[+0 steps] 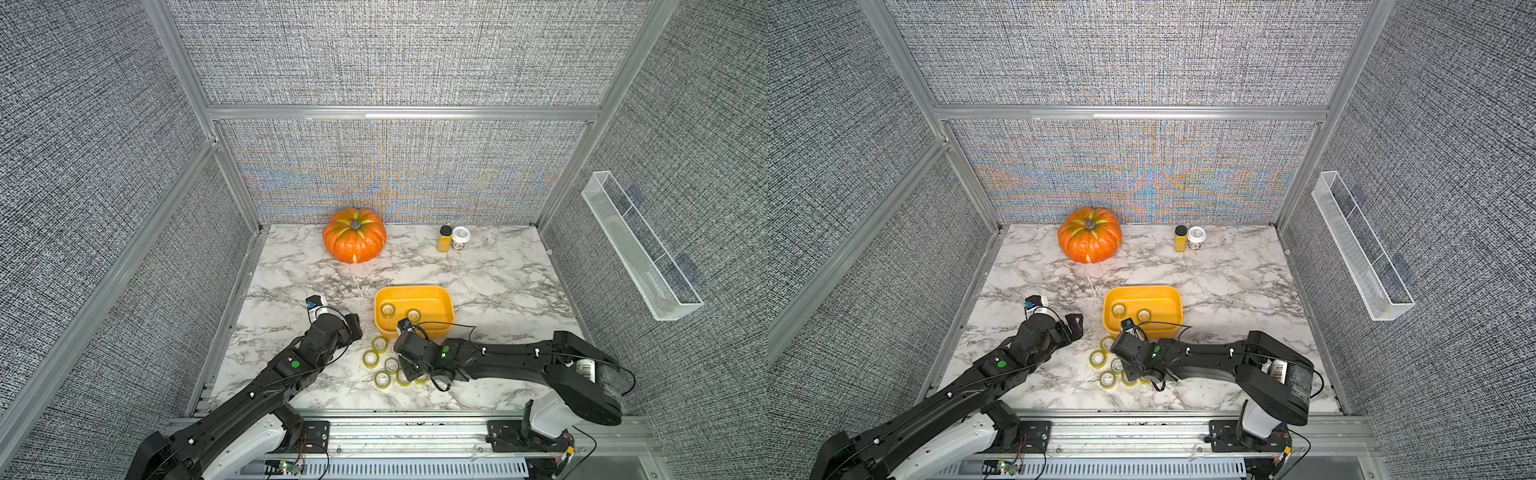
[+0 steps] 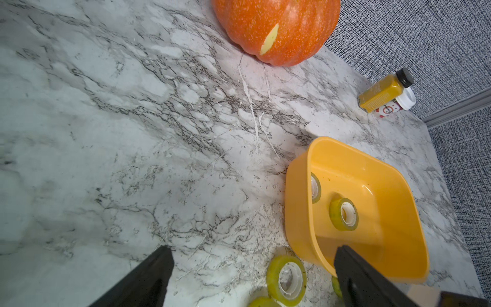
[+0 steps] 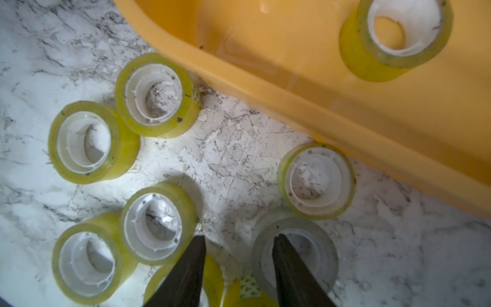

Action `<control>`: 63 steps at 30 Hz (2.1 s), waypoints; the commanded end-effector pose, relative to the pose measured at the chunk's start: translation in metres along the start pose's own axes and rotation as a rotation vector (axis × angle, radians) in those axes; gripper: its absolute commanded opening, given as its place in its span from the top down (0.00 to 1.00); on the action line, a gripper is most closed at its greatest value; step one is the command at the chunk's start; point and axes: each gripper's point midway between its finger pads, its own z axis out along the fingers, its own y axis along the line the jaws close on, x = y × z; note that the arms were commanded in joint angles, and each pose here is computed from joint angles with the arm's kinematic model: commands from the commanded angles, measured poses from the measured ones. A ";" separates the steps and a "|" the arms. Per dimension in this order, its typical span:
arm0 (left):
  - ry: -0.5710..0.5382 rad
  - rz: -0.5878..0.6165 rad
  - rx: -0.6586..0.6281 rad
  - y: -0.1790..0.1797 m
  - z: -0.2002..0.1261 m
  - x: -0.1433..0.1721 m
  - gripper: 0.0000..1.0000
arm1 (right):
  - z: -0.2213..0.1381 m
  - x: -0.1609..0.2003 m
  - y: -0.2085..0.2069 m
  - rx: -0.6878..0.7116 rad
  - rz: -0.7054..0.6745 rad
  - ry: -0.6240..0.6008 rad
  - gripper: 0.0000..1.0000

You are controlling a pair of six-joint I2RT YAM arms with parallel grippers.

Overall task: Put the transparent tape into the storage box
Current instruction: Adjust the tape at the center of the board, then pick up the tape from the center of the board.

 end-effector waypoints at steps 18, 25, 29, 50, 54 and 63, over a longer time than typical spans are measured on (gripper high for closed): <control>0.016 0.016 0.021 -0.009 0.002 -0.001 0.00 | -0.034 -0.005 -0.021 -0.038 0.062 -0.099 0.52; 0.003 0.010 0.021 -0.006 -0.005 -0.004 0.00 | -0.001 0.006 -0.023 0.068 0.040 0.003 0.52; -0.023 0.005 0.016 -0.001 -0.010 -0.007 0.00 | 0.003 0.001 -0.025 0.108 0.044 0.004 0.53; 0.033 0.027 0.030 -0.012 0.003 0.001 0.00 | -0.016 0.032 -0.050 0.081 0.127 0.011 0.52; 0.045 0.030 0.032 -0.014 0.005 0.003 0.00 | -0.012 0.028 -0.047 0.078 0.124 0.003 0.52; 0.029 0.027 0.026 -0.012 0.003 0.000 0.00 | 0.007 0.040 -0.050 0.119 0.097 0.053 0.55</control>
